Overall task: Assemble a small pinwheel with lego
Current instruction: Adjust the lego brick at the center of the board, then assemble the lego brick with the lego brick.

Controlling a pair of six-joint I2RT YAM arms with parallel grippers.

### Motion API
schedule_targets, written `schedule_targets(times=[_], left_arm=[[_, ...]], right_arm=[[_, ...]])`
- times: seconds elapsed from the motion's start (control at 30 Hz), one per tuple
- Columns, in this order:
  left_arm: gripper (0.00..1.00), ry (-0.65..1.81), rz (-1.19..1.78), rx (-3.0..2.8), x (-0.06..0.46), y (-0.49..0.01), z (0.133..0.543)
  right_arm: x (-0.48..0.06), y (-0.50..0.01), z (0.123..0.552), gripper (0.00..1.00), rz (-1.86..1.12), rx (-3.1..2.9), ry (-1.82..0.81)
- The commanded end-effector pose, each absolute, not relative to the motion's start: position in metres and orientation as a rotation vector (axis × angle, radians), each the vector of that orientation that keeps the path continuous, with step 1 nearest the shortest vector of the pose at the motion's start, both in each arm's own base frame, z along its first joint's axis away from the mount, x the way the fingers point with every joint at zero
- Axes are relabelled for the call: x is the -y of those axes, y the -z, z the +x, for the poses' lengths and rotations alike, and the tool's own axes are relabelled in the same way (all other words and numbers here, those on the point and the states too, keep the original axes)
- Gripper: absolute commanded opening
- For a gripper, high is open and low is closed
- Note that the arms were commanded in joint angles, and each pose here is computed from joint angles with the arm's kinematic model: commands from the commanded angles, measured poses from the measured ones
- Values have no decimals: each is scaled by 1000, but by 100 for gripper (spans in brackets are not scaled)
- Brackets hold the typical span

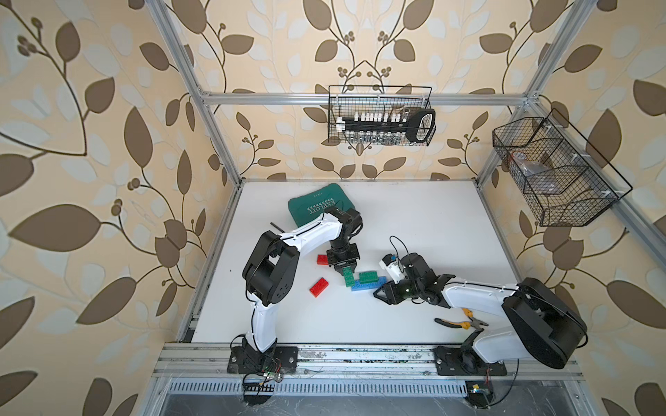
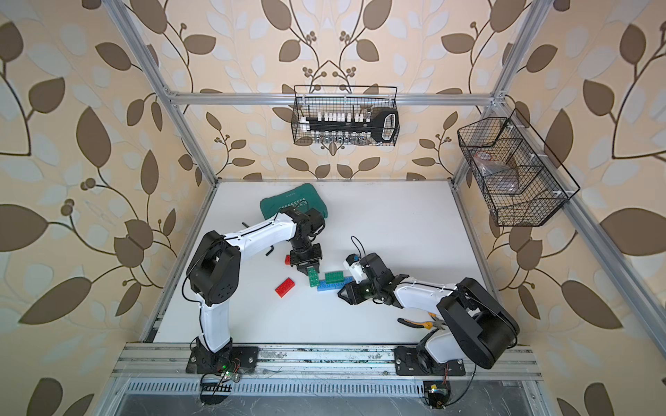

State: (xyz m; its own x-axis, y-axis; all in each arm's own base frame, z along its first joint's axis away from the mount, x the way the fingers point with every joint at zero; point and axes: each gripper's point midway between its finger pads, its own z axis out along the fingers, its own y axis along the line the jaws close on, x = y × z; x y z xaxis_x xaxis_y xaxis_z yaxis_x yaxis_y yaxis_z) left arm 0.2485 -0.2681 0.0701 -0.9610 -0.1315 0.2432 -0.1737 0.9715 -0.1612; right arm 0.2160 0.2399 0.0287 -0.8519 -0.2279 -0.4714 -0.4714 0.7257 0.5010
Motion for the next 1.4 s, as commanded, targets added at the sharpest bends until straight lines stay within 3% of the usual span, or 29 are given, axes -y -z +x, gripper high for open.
schedule_targets(times=[0.0,0.2,0.33,0.67,0.93,1.37], left_arm=[[0,-248,217,2869,270,-75,251],[0,-319,251,2791,285,-64,263],[0,-294,248,2840,286,-70,277],[0,-270,160,2809,287,-75,281],[0,-253,39,2754,298,-63,269],[0,-216,-6,2767,301,-58,267]], right_arm=[[-249,-54,208,50,-583,-2492,-968],[-261,-124,205,54,-689,-2281,-1051],[-277,-143,209,52,-816,-2226,-1096],[-306,-123,227,41,-855,-2270,-1185],[-317,-122,246,39,-736,-2251,-1213],[-336,-89,239,35,-781,-2341,-1169]])
